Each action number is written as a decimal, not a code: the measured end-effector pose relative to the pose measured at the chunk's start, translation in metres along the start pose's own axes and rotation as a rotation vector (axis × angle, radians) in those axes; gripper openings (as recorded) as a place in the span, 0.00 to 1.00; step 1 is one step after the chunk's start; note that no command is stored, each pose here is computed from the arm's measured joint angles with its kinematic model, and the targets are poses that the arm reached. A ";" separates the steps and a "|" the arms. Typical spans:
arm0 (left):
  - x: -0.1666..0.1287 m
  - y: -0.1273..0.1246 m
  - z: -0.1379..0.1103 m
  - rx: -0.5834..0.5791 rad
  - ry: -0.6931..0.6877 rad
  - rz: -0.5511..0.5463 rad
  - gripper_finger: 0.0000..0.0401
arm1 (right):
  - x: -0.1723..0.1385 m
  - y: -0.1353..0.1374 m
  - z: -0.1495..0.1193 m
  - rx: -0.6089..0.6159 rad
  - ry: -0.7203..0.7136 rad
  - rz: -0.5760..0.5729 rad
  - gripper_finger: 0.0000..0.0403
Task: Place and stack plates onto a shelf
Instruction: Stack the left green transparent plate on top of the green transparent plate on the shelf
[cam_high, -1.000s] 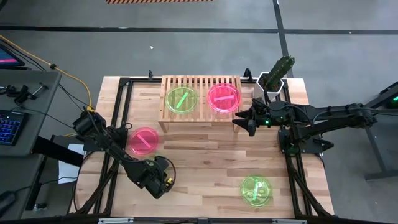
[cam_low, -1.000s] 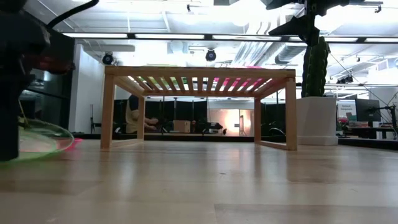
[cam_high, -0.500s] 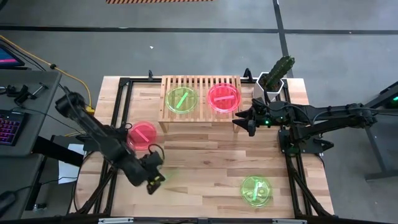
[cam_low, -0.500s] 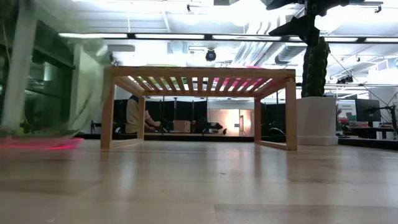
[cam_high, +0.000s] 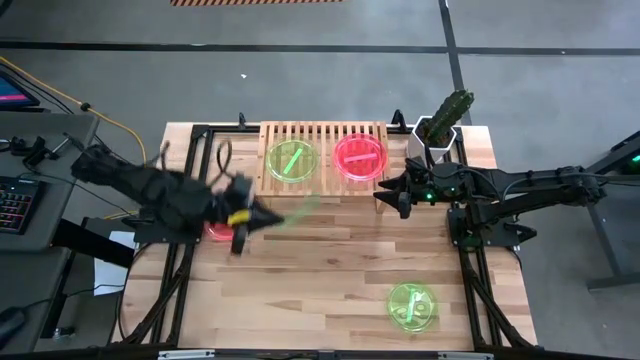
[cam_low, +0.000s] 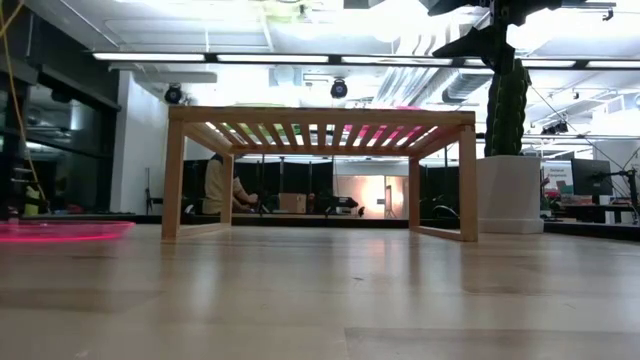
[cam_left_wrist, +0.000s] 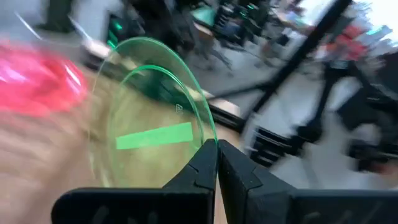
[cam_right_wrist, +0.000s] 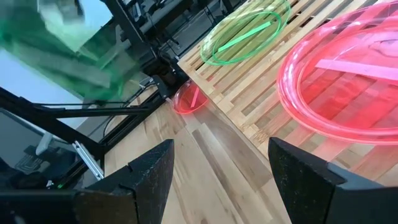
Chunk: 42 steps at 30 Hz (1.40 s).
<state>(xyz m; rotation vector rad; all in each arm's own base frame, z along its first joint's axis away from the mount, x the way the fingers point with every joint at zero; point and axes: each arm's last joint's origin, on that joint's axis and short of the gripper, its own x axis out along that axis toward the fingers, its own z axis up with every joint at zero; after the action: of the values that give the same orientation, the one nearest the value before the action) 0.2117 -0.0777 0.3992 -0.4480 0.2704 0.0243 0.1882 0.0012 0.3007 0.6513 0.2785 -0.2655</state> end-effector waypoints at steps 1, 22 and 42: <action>-0.001 0.004 0.011 0.045 -0.011 0.033 0.00 | 0.000 0.000 0.000 0.000 0.000 0.000 0.60; 0.080 0.084 0.019 0.686 0.531 0.586 0.00 | 0.000 -0.005 -0.005 0.016 0.036 -0.060 0.60; 0.108 0.104 -0.010 0.629 0.692 0.682 0.00 | 0.000 -0.006 -0.005 0.017 0.028 -0.089 0.60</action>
<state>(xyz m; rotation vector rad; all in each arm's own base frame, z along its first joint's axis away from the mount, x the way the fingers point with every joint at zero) 0.3050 0.0077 0.3178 0.2992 1.0680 0.4444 0.1852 -0.0003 0.2935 0.6609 0.3332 -0.3443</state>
